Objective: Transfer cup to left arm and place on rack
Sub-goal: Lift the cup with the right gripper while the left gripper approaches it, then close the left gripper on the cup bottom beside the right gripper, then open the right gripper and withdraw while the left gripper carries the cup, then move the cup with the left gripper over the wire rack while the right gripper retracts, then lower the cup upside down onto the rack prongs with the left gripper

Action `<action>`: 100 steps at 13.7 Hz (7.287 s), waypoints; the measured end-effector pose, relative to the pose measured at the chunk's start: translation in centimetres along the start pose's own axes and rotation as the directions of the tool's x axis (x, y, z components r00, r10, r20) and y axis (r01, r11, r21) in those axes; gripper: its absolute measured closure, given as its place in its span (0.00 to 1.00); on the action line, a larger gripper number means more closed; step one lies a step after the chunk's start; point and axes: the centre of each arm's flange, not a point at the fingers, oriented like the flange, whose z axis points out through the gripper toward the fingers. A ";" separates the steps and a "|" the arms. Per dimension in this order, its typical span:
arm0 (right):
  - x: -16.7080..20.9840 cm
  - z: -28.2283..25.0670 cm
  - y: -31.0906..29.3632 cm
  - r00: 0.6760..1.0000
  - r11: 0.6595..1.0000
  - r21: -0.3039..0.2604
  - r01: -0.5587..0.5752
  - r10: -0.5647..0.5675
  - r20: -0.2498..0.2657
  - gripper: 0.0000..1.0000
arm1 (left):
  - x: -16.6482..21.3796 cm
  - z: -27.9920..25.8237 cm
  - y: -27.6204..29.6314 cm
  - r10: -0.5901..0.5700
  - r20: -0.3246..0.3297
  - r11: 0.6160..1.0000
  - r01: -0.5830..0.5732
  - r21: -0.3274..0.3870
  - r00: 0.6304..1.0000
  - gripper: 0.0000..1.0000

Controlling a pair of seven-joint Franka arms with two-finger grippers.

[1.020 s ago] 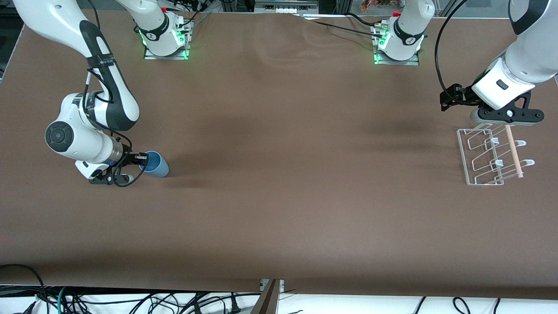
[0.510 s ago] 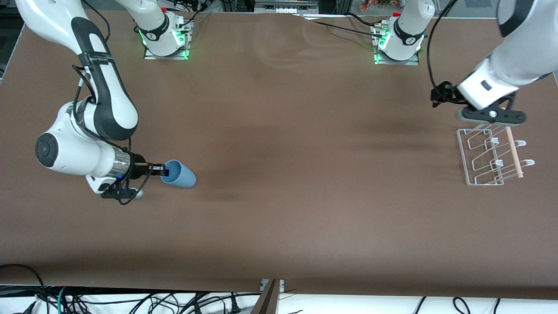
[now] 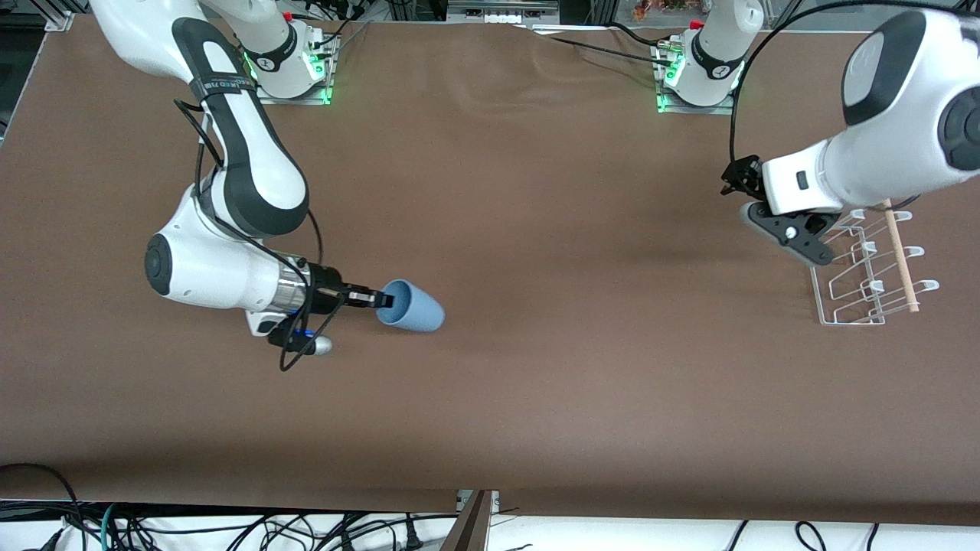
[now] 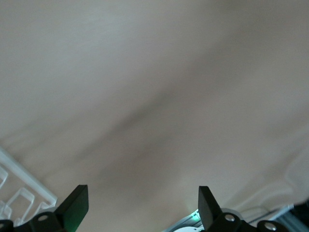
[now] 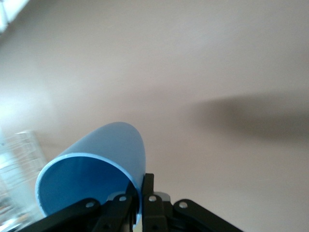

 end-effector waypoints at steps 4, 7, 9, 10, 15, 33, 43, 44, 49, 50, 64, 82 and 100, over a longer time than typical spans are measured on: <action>-1.6 3.1 -4.7 0.996 0.991 0.109 -0.081 0.078 0.034 0.94 | 4.1 3.5 -2.9 0.226 -0.161 0.951 -0.254 -0.179 0.961 0.00; -4.1 6.2 -10.3 0.992 0.982 0.143 -0.123 0.124 0.009 0.94 | 7.1 4.7 -2.8 0.409 -0.335 0.867 -0.476 -0.148 0.849 0.00; -5.9 8.2 -12.8 0.989 0.974 0.173 -0.147 0.146 0.020 0.94 | 8.8 4.7 -1.0 0.480 -0.419 0.811 -0.572 -0.123 0.771 0.00; -6.6 9.0 -13.7 0.986 0.964 0.206 -0.165 0.162 0.035 0.94 | 9.4 4.6 0.1 0.510 -0.450 0.785 -0.611 -0.105 0.733 0.00; -8.7 10.4 -16.4 0.969 0.932 0.267 -0.247 0.232 0.086 0.94 | 11.2 3.9 2.7 0.682 -0.542 0.612 -0.788 0.057 0.490 0.00; -10.2 10.0 -18.5 0.934 0.893 0.277 -0.356 0.329 0.140 0.94 | 14.0 6.6 4.1 0.693 -0.617 0.588 -0.787 0.187 0.372 0.07; -9.9 9.5 -18.6 0.933 0.889 0.283 -0.360 0.334 0.137 0.67 | 13.9 7.0 4.1 0.685 -0.627 0.588 -0.790 0.173 0.372 0.25; -9.7 9.2 -18.5 0.933 0.888 0.286 -0.360 0.335 0.134 0.56 | 13.7 6.9 3.9 0.683 -0.627 0.587 -0.792 0.168 0.374 0.25; -5.8 3.8 -15.8 0.926 0.891 0.260 -0.373 0.341 0.161 0.03 | 11.4 6.3 1.8 0.776 -0.481 0.531 -0.834 0.150 0.407 0.25; -4.8 2.1 -14.8 0.934 0.905 0.236 -0.353 0.327 0.144 0.00 | 10.6 6.3 0.8 0.792 -0.441 0.524 -0.840 0.138 0.422 0.25; 2.5 -14.6 3.2 0.962 0.800 -0.558 0.220 -0.273 -0.011 0.00 | -0.6 4.5 -10.4 0.749 0.393 0.589 -0.807 -0.028 0.533 0.25; -7.0 -31.9 6.7 0.939 0.727 -0.659 0.192 -0.331 -0.092 0.00 | -7.3 17.3 -9.6 -0.158 0.889 0.566 -0.699 0.438 0.429 0.25; -8.4 -32.4 6.8 0.949 0.725 -0.660 0.196 -0.310 -0.059 0.00 | -12.1 22.3 -13.2 -0.174 0.880 0.473 -0.746 0.469 0.443 0.25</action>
